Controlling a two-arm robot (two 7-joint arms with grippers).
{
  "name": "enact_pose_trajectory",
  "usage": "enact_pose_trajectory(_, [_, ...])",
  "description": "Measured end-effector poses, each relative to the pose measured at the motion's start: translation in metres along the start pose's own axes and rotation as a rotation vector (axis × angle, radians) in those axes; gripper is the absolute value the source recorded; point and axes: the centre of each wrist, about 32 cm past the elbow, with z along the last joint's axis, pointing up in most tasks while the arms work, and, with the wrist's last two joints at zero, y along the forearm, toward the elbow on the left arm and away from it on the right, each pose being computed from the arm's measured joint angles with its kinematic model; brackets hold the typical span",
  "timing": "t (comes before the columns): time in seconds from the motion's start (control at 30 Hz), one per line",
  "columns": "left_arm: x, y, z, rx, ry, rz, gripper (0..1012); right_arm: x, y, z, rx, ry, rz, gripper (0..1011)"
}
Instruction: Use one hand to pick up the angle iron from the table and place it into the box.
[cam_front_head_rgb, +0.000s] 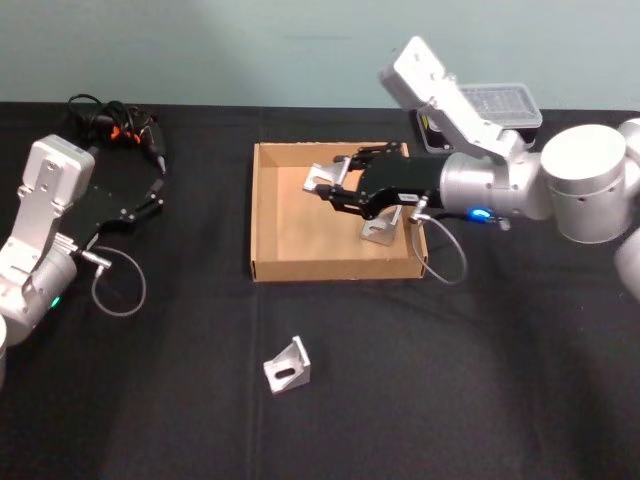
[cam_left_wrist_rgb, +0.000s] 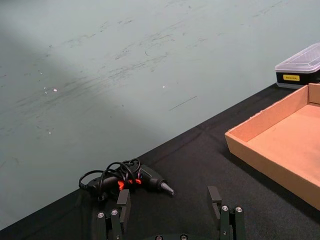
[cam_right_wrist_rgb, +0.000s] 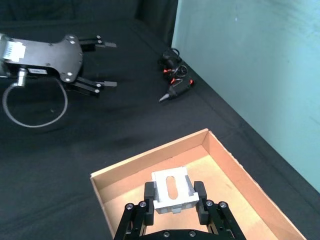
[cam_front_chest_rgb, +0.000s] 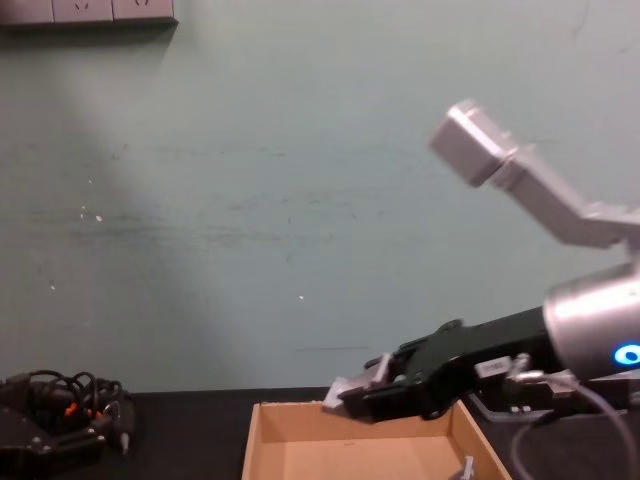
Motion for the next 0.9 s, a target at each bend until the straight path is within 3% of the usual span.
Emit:
enact_pose_trajectory(0.13, [0.0000, 0.0000, 0.0000, 0.000, 0.000, 0.000, 1000, 0.002, 0.015, -0.001, -0.016, 0.005, 0.004, 476])
enact_pose_trajectory(0.17, [0.0000, 0.0000, 0.0000, 0.000, 0.000, 0.000, 1000, 0.002, 0.026, -0.002, -0.029, 0.008, 0.011, 476])
enact_pose_trajectory(0.43, [0.0000, 0.0000, 0.0000, 0.000, 0.000, 0.000, 1000, 0.002, 0.048, -0.002, -0.062, 0.003, 0.039, 476])
enact_pose_trajectory(0.9, [0.0000, 0.0000, 0.0000, 0.000, 0.000, 0.000, 1000, 0.002, 0.055, -0.005, -0.119, 0.009, 0.059, 477])
